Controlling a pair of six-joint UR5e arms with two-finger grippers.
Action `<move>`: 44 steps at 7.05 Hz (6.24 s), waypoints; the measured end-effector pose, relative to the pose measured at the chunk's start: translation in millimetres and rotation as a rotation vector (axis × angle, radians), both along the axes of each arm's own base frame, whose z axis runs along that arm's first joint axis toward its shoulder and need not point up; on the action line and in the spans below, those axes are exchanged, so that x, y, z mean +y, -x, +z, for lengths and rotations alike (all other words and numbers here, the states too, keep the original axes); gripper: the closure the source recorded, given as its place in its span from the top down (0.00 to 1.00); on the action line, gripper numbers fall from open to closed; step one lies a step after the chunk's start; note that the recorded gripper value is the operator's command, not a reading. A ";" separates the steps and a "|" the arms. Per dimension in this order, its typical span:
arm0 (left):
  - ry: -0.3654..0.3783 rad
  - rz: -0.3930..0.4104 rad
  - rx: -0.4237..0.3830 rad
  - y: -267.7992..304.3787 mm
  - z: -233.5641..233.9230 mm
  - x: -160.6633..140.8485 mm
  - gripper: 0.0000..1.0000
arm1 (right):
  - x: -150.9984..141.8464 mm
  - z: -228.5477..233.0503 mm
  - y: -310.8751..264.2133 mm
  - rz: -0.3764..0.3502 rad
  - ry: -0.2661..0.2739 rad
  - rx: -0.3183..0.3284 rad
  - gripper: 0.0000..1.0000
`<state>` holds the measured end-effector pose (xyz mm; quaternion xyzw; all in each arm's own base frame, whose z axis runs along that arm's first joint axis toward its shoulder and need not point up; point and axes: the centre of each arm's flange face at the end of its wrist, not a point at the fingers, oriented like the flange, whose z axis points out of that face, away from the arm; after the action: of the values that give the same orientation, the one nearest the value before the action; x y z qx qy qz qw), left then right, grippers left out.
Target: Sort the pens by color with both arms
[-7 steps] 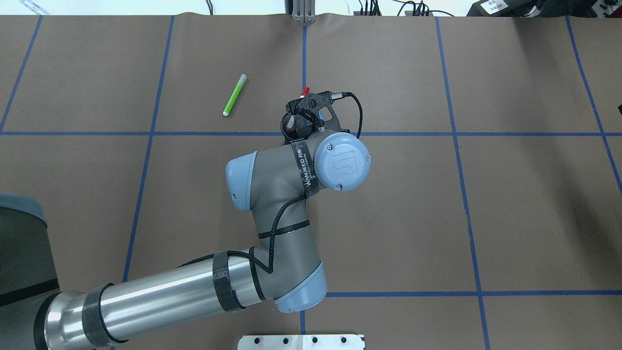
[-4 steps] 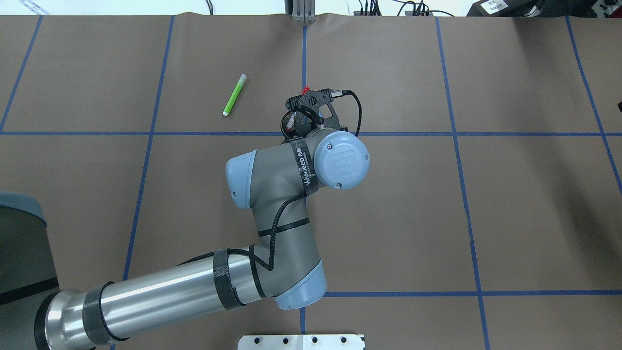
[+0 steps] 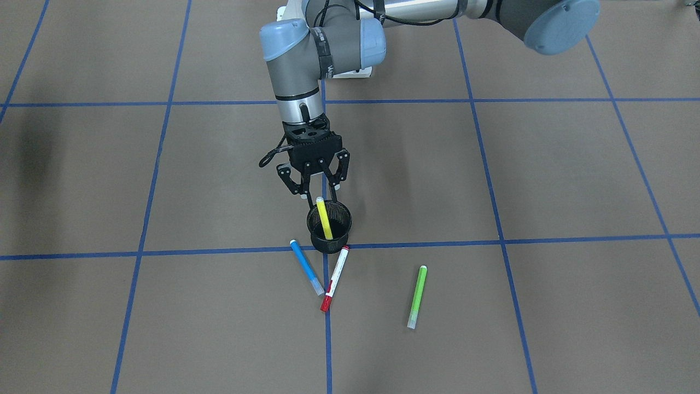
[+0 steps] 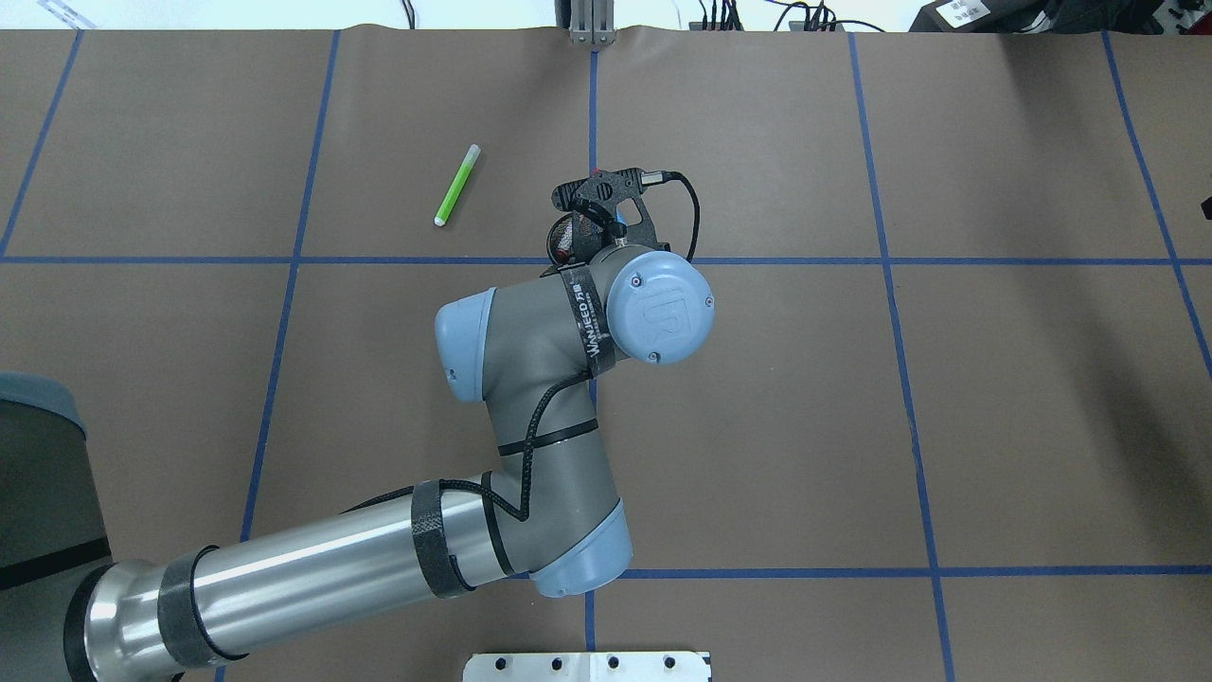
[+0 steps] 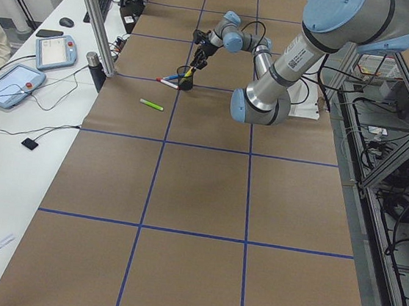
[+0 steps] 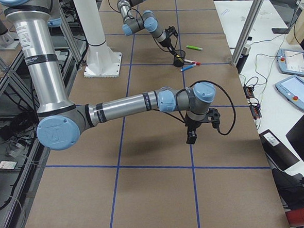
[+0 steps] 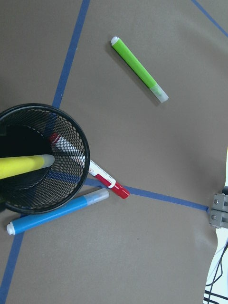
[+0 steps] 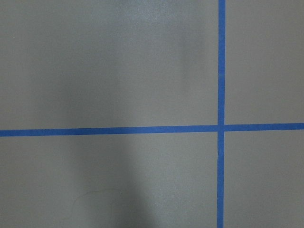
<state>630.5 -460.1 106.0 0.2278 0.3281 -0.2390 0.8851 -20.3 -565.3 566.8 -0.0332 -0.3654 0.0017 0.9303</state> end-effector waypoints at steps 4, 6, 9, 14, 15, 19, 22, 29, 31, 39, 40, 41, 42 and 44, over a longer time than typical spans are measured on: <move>-0.002 -0.005 -0.003 0.9 0.7 -0.5 0.08 | 1.3 0.4 -0.7 0.001 0.001 -0.001 1.00; -0.002 -0.005 -0.002 1.5 -0.3 -0.3 0.00 | 1.9 -0.6 -1.7 0.003 0.000 -0.003 1.00; -0.037 0.019 -0.001 25.9 -23.7 3.6 0.00 | 2.5 -2.4 -4.2 0.009 0.000 -0.018 1.00; -0.155 0.045 -0.021 147.8 -33.7 -1.5 0.00 | 4.3 -0.5 -11.9 0.022 0.005 -0.027 1.00; -0.185 0.026 -0.008 165.2 -16.7 -13.2 0.00 | 4.7 0.0 -12.2 0.022 0.006 -0.027 1.00; -0.259 -0.129 -0.036 156.3 79.6 -92.0 0.00 | 5.5 0.6 -12.6 0.022 0.007 -0.027 1.00; -0.290 -0.228 -0.058 160.1 166.8 -143.3 0.00 | 5.9 1.3 -12.6 0.022 0.008 -0.027 1.00; -0.349 -0.245 -0.083 122.3 230.4 -103.5 0.85 | 7.4 -0.3 -12.8 0.022 0.004 -0.028 1.00; -0.354 -0.240 -0.090 120.9 231.1 -100.6 0.99 | 8.3 0.4 -12.9 0.022 0.005 -0.027 1.00; -0.054 0.281 -0.102 388.4 90.0 -126.6 0.99 | 8.5 1.5 -13.0 0.023 0.008 -0.027 1.00; 0.003 0.368 -0.074 441.0 94.3 -134.4 0.99 | 8.5 2.1 -12.9 0.023 0.009 -0.027 1.00; 0.052 0.439 -0.046 486.7 102.4 -139.5 0.99 | 8.4 3.3 -12.9 0.025 0.013 -0.026 1.00; 0.090 0.486 -0.032 524.6 110.4 -140.5 0.99 | 8.5 5.5 -12.8 0.026 0.019 -0.026 1.00; 0.138 0.557 -0.043 578.6 122.6 -132.8 0.99 | 9.7 13.1 -11.9 0.026 0.035 -0.023 1.00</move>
<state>51.9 -593.0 228.6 0.0730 0.3423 -0.0035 0.9367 -8.4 -555.6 580.0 -0.0449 -0.3763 0.0198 0.9252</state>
